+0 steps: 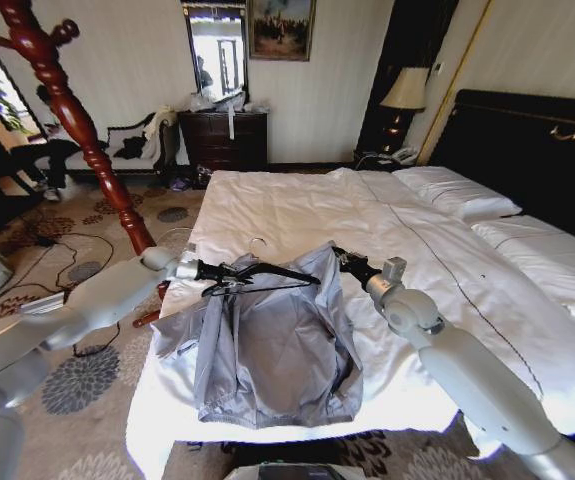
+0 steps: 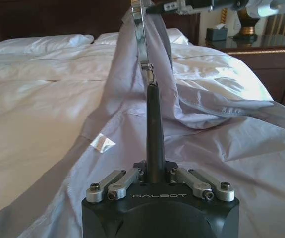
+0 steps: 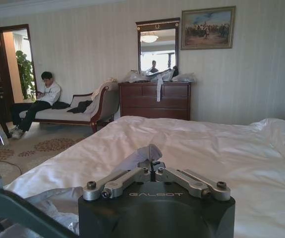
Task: Pick up the clothes from the bed and hang them on the clothes hanger.
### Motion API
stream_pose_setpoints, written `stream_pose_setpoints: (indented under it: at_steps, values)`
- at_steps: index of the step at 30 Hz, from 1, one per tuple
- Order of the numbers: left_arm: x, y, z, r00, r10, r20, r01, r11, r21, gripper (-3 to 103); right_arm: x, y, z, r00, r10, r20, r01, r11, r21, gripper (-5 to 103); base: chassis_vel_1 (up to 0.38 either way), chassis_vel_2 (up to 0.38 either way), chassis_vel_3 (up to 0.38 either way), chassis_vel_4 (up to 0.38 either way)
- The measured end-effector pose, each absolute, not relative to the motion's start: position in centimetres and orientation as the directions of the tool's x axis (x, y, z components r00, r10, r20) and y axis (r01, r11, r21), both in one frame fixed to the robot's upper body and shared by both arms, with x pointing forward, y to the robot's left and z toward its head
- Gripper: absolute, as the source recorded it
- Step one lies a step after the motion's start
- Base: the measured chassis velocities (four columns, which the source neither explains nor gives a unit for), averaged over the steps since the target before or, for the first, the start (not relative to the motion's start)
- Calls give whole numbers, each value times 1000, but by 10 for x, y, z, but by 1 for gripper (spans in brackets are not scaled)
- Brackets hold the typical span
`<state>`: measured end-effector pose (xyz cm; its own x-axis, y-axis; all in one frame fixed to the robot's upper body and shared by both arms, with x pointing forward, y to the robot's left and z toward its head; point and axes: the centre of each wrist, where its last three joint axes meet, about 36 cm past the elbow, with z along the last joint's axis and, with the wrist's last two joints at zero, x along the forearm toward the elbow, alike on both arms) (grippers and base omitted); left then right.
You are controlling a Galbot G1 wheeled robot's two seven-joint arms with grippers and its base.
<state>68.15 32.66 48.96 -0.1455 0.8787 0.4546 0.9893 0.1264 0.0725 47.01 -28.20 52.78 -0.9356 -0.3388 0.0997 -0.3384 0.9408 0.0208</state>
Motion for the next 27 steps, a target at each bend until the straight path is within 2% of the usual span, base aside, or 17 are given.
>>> stream_pose_setpoints:
  at_steps: [14, 18, 21, 27]
  values:
    - [685, 333, 492, -173, 868, 466, 985, 152, 83, 15, 465, -280, 537, -933, -352, 80, -349, 936, 42, 0, 0, 0, 0, 0]
    - [689, 316, 488, -160, 872, 462, 987, 141, 76, 15, 463, -277, 543, -929, -362, 73, -357, 931, 71, 0, 0, 0, 0, 0]
    - [694, 285, 483, -133, 878, 460, 991, 114, 69, 15, 462, -275, 548, -930, -362, 69, -356, 930, 91, 0, 0, 0, 0, 0]
    - [698, 264, 477, -153, 877, 456, 988, 137, 67, 15, 458, -273, 556, -928, -367, 66, -358, 927, 114, 0, 0, 0, 0, 0]
